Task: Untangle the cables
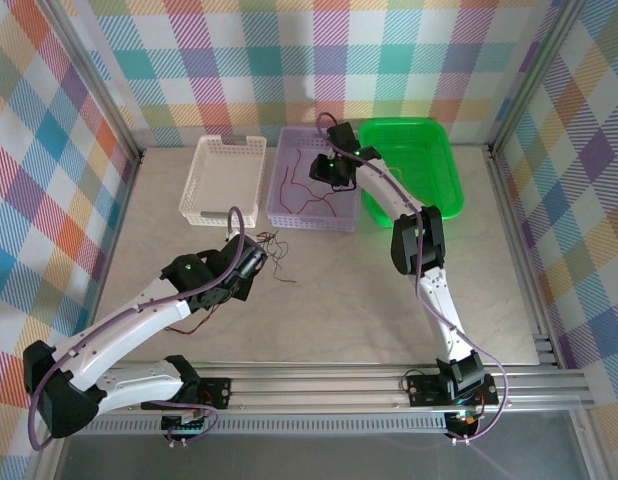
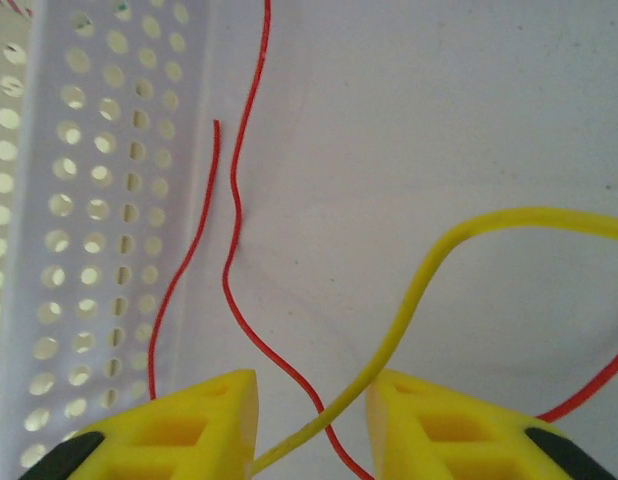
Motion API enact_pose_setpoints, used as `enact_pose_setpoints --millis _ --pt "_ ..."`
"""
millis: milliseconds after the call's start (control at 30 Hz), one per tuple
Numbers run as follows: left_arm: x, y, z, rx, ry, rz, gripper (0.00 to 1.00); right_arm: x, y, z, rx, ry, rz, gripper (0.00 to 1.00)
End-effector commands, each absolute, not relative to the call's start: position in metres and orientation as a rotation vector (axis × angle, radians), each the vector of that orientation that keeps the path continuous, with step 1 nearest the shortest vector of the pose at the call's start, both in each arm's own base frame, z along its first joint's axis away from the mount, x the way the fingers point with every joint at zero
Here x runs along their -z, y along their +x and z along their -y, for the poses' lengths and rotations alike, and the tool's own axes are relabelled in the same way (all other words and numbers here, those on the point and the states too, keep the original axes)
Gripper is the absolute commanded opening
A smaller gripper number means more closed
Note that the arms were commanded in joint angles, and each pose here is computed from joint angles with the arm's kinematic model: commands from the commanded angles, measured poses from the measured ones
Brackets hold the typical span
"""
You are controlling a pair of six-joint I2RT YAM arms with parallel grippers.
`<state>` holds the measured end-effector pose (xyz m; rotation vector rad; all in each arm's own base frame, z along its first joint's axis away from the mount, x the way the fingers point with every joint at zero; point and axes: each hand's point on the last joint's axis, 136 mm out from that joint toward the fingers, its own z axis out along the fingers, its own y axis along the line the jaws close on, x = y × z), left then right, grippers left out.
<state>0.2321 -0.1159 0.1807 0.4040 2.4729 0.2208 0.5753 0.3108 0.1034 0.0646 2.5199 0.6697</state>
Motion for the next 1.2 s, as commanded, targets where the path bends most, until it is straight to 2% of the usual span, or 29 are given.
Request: enact_pose_setpoints --millis 0,133,400,933,1167 --pt "-0.175 0.233 0.114 -0.216 0.401 -2.489 0.0 -0.102 0.58 -0.319 -0.678 0.033 -2.498 0.31" --pt "-0.174 0.233 0.114 -0.214 0.399 -2.494 0.0 -0.099 0.58 -0.316 -0.661 0.038 -2.507 0.32" --pt "-0.174 0.233 0.114 -0.209 0.398 -2.494 0.0 -0.085 0.58 -0.31 -0.648 0.087 -2.54 0.49" --pt "-0.172 0.234 0.113 -0.211 0.384 -2.504 0.0 -0.069 0.589 -0.303 -0.625 0.154 -2.536 0.48" --pt "-0.171 0.234 0.112 -0.207 0.381 -2.507 0.0 -0.063 0.594 -0.296 -0.579 0.182 -2.525 0.43"
